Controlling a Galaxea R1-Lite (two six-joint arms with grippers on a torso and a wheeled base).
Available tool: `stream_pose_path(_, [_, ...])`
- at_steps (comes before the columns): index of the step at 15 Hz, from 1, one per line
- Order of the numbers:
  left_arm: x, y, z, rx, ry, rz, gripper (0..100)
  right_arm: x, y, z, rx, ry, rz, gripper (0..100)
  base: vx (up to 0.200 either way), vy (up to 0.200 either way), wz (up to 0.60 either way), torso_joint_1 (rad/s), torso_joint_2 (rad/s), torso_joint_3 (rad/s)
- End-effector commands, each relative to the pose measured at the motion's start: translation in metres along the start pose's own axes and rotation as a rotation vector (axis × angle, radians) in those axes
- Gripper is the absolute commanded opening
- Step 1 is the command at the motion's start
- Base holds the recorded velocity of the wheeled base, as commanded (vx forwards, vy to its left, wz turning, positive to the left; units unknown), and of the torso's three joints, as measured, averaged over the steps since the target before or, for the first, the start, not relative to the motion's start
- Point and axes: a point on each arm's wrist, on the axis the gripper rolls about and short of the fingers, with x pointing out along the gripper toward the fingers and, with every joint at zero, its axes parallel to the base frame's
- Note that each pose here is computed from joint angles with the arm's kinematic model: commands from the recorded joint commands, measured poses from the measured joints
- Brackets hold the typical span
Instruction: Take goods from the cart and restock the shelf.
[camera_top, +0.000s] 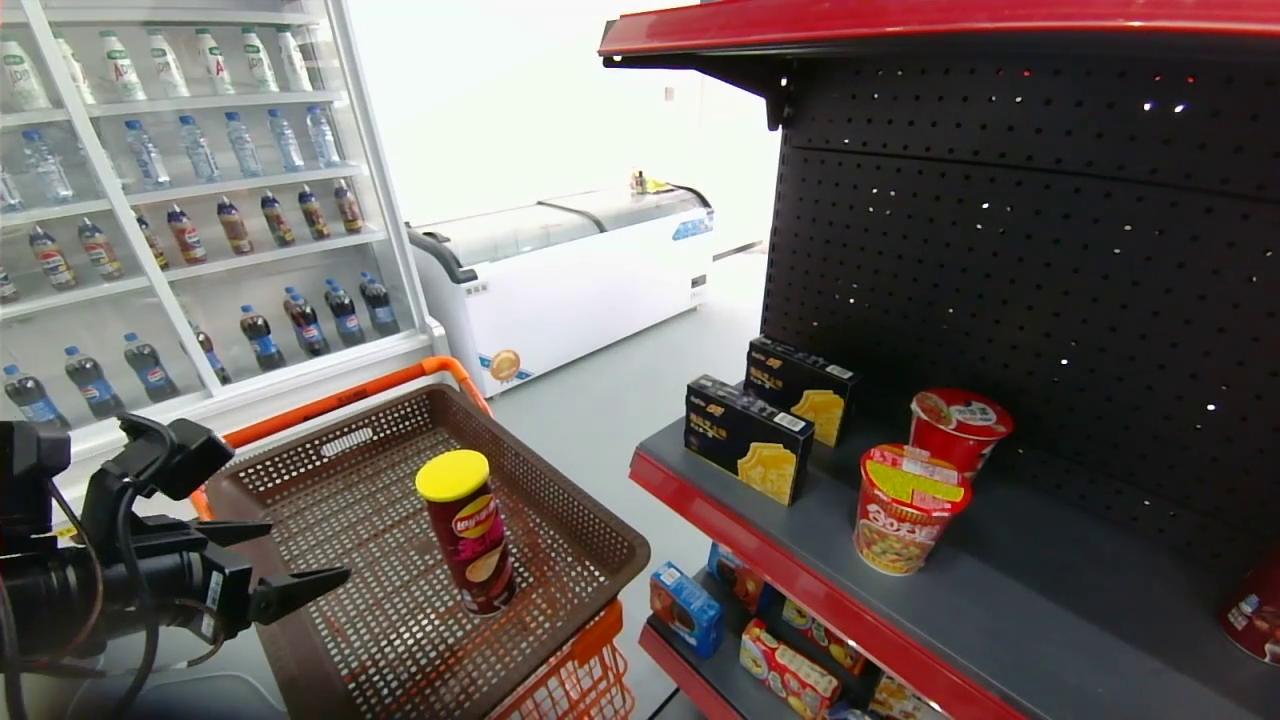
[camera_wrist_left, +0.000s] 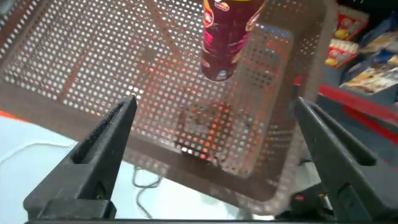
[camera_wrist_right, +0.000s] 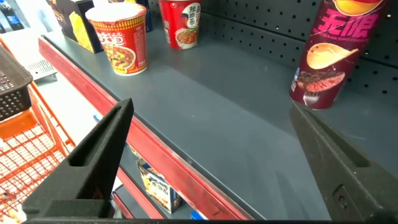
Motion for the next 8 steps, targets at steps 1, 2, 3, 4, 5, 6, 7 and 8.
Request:
stream_pose_path(1, [0.015, 0.004, -0.007, 0.004, 0.035, -0.024, 100, 0.0, 0.0, 0.0, 0.0, 0.001, 0.0, 100, 0.0, 0.0, 0.0, 0.0, 0.0, 0.0])
stream_pose_path(2, [0.023, 0.001, -0.005, 0.036, 0.027, -0.044, 100, 0.0, 0.0, 0.0, 0.0, 0.001, 0.0, 100, 0.0, 0.0, 0.0, 0.0, 0.0, 0.0])
stream_pose_path(3, [0.028, -0.002, -0.002, 0.052, 0.027, -0.064, 100, 0.0, 0.0, 0.0, 0.0, 0.001, 0.0, 100, 0.0, 0.0, 0.0, 0.0, 0.0, 0.0])
stream_pose_path(4, [0.032, -0.006, -0.001, 0.063, 0.032, -0.083, 100, 0.0, 0.0, 0.0, 0.0, 0.001, 0.002, 100, 0.0, 0.0, 0.0, 0.0, 0.0, 0.0])
stream_pose_path(5, [0.036, -0.011, 0.0, 0.074, 0.037, -0.105, 100, 0.0, 0.0, 0.0, 0.0, 0.001, 0.0, 100, 0.0, 0.0, 0.0, 0.0, 0.0, 0.0])
stream_pose_path(6, [0.042, -0.012, 0.0, 0.08, 0.047, -0.12, 100, 0.0, 0.0, 0.0, 0.0, 0.001, 0.0, 100, 0.0, 0.0, 0.0, 0.0, 0.0, 0.0])
stream_pose_path(7, [0.047, -0.012, 0.0, 0.081, 0.049, -0.125, 100, 0.0, 0.0, 0.0, 0.0, 0.001, 0.0, 100, 0.0, 0.0, 0.0, 0.0, 0.0, 0.0])
stream_pose_path(8, [0.054, -0.011, -0.002, 0.085, 0.051, -0.131, 100, 0.0, 0.0, 0.0, 0.001, 0.001, 0.0, 100, 0.0, 0.0, 0.0, 0.0, 0.0, 0.0])
